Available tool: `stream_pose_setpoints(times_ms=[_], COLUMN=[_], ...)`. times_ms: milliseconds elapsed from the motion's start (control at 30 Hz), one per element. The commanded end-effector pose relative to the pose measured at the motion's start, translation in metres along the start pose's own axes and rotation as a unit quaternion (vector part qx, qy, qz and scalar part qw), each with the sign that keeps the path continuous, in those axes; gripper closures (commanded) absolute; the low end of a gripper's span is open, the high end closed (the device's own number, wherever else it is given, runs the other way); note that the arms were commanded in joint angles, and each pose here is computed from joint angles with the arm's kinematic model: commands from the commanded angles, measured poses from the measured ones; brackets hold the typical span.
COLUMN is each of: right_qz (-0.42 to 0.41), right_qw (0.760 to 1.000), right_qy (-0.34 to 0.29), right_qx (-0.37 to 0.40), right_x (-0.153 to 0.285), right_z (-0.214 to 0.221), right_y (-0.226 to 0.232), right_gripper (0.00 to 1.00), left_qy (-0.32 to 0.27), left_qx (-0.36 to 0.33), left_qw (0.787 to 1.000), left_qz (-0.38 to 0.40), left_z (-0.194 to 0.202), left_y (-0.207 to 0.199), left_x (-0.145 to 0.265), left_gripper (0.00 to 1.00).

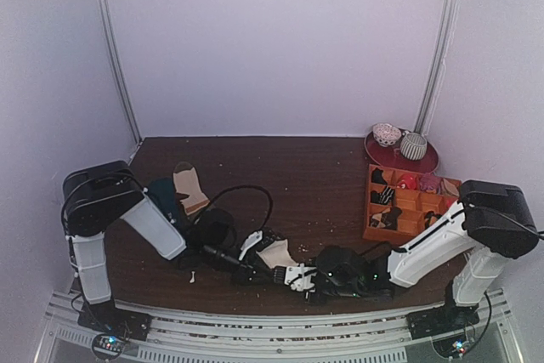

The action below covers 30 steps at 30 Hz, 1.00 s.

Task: Roll the socks
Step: Roll a pair of socks at the center of the board.

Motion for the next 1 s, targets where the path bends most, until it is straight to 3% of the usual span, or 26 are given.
stream_pose_setpoints(times_ms=[0, 167, 300, 467, 667, 700, 733, 833, 967], right_qz=[-0.016, -0.071, -0.160, -0.252, -0.294, -0.295, -0.297, -0.317, -0.340], right_qw=[0.998, 0.992, 0.974, 0.931, 0.894, 0.890, 0.885, 0.868, 0.853], right_qy=[0.063, 0.076, 0.107, 0.188, 0.248, 0.260, 0.273, 0.293, 0.303], right_qx=[-0.018, -0.069, -0.124, -0.185, -0.231, -0.232, -0.234, -0.247, -0.255], right_x=[-0.015, -0.010, -0.002, -0.002, -0.009, -0.011, -0.013, -0.017, -0.022], right_z=[0.020, 0.013, 0.002, -0.001, 0.002, 0.006, 0.011, 0.017, 0.014], right_y=[0.008, 0.002, -0.008, -0.010, -0.005, -0.004, -0.002, 0.005, 0.008], right_gripper=[0.82, 0.87, 0.88, 0.88, 0.87, 0.87, 0.87, 0.87, 0.87], left_qy=[0.161, 0.124, 0.069, 0.013, -0.094, -0.113, -0.126, -0.162, -0.200], left_qx=[0.145, 0.054, -0.054, -0.146, -0.184, -0.191, -0.198, -0.204, -0.196], left_qw=[0.975, 0.986, 0.982, 0.956, 0.916, 0.906, 0.899, 0.884, 0.895], left_qz=[-0.052, -0.098, -0.167, -0.254, -0.345, -0.359, -0.371, -0.388, -0.348], left_z=[0.103, 0.062, 0.012, -0.023, -0.041, -0.043, -0.044, -0.045, -0.029], left_y=[0.013, 0.013, 0.007, -0.002, -0.018, -0.021, -0.024, -0.030, -0.041], left_x=[0.006, 0.016, 0.040, 0.076, 0.125, 0.134, 0.141, 0.156, 0.157], left_gripper=[1.00, 0.76, 0.41, 0.37, 0.36, 0.29, 0.04, 0.02, 0.02])
Point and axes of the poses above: each gripper's point midway between its finger pads, its own x axis back along the fingers, its own y axis along the line the jaws close on, z = x × y, the point moved 4 cm from there along x, back along the fingers, and after that the axes turned 3 degrees about x, right-handed, at the moved point
